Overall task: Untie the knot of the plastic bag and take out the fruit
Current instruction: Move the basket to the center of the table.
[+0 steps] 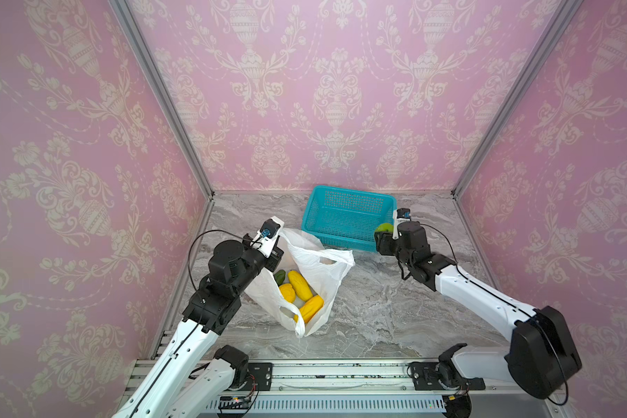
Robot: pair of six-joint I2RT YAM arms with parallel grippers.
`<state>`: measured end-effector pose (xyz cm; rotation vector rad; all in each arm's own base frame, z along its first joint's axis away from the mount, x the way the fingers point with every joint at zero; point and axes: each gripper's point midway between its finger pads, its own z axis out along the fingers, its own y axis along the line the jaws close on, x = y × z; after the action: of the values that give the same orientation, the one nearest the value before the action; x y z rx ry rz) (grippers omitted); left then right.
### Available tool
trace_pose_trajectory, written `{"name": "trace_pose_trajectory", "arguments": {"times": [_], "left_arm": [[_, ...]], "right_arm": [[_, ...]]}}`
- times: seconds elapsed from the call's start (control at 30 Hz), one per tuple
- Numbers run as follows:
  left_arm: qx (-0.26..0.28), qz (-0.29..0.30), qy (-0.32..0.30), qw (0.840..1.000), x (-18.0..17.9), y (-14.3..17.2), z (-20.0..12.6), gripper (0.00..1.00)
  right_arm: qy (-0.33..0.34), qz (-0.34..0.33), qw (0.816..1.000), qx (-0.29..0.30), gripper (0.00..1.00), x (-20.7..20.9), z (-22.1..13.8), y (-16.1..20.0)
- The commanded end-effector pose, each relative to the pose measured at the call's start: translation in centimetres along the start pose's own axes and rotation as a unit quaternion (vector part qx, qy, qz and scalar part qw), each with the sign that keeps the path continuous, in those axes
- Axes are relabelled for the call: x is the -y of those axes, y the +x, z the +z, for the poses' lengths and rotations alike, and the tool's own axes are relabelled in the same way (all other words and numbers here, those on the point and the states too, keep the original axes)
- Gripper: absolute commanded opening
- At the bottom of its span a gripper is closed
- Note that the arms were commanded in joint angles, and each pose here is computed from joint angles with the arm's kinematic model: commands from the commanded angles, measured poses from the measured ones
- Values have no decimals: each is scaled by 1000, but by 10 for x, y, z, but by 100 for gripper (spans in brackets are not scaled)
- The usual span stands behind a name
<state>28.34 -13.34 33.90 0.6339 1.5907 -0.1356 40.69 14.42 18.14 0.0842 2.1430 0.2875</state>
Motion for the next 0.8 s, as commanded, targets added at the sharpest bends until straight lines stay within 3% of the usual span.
{"name": "trace_pose_trajectory", "arguments": {"times": [0.0,0.13,0.3,0.5,0.77], "left_arm": [[4,10,19,1000,8,1,2,0],[4,11,19,1000,7,0,2,0],[9,10,18,1000,7,-2,0,0],[11,11,15,1000,6,-4,-1,0],[14,10,14,1000,5,-6,-3,0]], "right_arm": [[-15,-7,999,-43,36,-11,30,-4],[3,-13,994,-109,34,-7,63,28],[25,-12,993,-117,35,4,69,41],[60,-9,992,-110,38,24,50,55],[82,-15,993,-88,41,36,-6,69]]}}
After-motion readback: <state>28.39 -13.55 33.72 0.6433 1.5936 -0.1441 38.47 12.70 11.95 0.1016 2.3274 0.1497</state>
